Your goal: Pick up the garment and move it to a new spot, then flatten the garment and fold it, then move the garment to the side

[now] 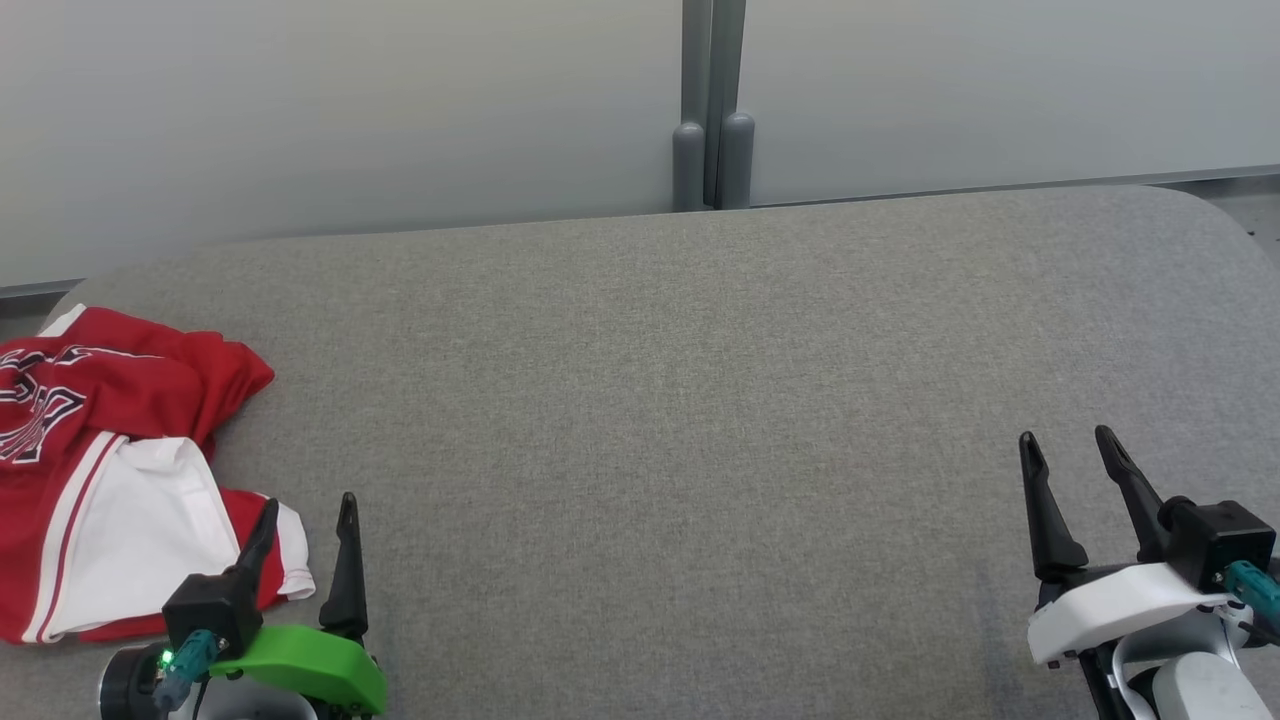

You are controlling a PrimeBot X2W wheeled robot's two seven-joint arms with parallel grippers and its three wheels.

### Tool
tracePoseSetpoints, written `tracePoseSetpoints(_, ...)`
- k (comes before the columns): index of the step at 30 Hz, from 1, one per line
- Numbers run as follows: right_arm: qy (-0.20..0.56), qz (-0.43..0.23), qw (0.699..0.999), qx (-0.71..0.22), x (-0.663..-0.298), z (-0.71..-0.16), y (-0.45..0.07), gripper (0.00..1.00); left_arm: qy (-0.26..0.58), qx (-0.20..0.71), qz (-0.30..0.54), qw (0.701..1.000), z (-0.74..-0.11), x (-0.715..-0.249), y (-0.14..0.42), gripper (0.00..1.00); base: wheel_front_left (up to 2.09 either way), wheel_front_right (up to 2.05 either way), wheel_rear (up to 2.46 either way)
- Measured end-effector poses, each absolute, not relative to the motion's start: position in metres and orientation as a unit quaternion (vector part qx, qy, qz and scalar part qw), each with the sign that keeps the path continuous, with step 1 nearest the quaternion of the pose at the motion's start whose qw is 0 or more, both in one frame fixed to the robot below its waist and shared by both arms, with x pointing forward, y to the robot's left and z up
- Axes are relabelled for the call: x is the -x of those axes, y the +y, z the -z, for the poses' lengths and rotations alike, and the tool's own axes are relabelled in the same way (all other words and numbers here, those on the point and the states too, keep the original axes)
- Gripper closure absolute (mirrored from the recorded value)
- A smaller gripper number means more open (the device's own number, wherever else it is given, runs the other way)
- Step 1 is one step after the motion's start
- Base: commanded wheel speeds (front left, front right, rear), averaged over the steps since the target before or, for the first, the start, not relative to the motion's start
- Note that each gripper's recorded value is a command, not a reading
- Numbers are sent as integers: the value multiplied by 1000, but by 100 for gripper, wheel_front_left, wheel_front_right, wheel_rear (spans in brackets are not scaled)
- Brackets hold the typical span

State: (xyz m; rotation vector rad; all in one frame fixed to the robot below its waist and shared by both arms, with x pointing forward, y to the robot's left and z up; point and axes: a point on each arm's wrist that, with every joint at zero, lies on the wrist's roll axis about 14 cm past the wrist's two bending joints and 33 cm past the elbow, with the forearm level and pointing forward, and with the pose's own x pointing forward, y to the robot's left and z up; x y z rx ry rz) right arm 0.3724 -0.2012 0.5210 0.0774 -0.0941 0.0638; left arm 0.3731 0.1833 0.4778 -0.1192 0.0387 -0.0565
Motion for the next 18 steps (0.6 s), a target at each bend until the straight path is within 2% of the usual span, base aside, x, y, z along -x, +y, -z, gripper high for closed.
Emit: tracePoseSetpoints(18, -57, -41, 997, 14, -369, -522, -198, 0, 19, 10, 35, 999, -473, -371, 183, 0, 0, 0, 0)
